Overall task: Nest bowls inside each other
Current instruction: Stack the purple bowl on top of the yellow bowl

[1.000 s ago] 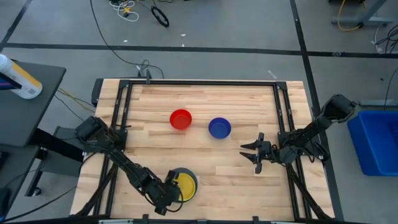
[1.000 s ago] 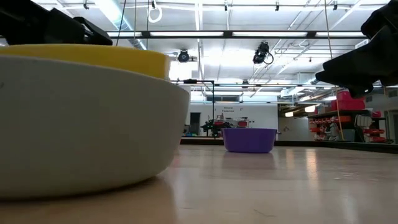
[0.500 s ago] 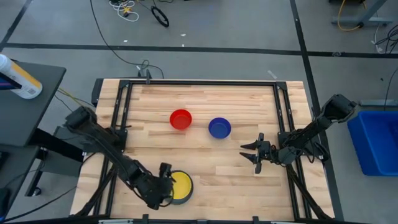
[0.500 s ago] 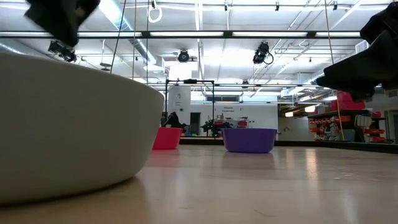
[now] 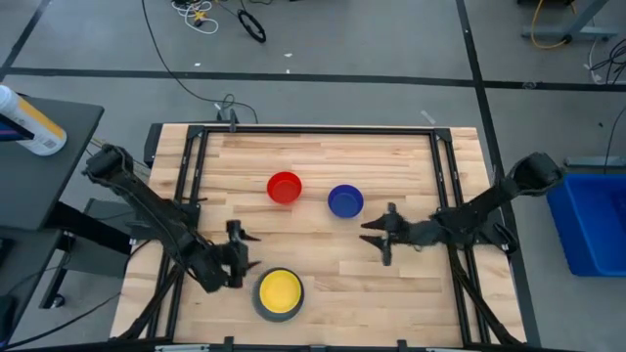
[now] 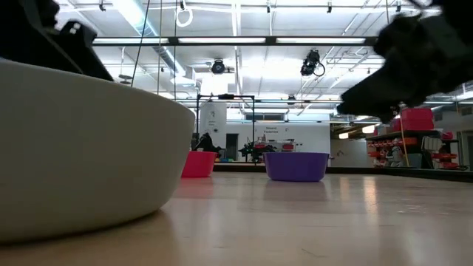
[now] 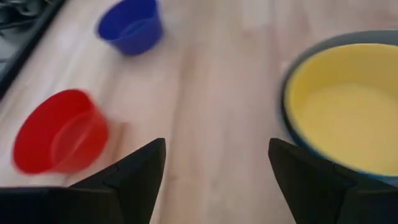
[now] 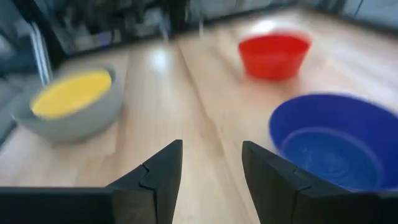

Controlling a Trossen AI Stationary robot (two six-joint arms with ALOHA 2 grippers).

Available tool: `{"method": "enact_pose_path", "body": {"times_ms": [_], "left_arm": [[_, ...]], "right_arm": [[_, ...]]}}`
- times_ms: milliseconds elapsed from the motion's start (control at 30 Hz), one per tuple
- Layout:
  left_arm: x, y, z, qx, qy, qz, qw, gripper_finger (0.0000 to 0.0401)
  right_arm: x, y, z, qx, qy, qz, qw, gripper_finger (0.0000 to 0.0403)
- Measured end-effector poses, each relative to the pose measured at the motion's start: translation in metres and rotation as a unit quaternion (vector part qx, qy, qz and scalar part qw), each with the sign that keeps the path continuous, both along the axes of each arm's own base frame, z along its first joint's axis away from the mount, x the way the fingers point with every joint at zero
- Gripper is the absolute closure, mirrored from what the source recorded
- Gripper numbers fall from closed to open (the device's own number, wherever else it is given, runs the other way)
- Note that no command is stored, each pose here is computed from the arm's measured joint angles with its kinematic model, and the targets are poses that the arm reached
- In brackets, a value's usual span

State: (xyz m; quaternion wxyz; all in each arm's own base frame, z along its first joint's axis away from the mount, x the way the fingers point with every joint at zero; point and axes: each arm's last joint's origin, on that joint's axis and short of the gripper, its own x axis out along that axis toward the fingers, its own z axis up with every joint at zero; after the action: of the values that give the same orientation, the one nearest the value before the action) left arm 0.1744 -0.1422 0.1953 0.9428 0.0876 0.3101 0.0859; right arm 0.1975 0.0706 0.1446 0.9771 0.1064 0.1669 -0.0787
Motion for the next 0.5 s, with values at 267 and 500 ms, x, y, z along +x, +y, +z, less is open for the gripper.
{"method": "enact_pose_path", "body": {"times_ms": [267,500], "left_arm": [[-0.041,0.045,-0.024,-0.008,-0.097,0.058,0.994,0.0106],[-0.064,0.069,-0.042,-0.013,-0.153,0.088,0.984,0.0106]], "right_arm": [[0.050,-0.023,0.060,0.003,0.169,0.019,0.985,0.0223],[0.061,-0.048,0.071,0.036,0.207,0.026,0.977,0.0223]]}}
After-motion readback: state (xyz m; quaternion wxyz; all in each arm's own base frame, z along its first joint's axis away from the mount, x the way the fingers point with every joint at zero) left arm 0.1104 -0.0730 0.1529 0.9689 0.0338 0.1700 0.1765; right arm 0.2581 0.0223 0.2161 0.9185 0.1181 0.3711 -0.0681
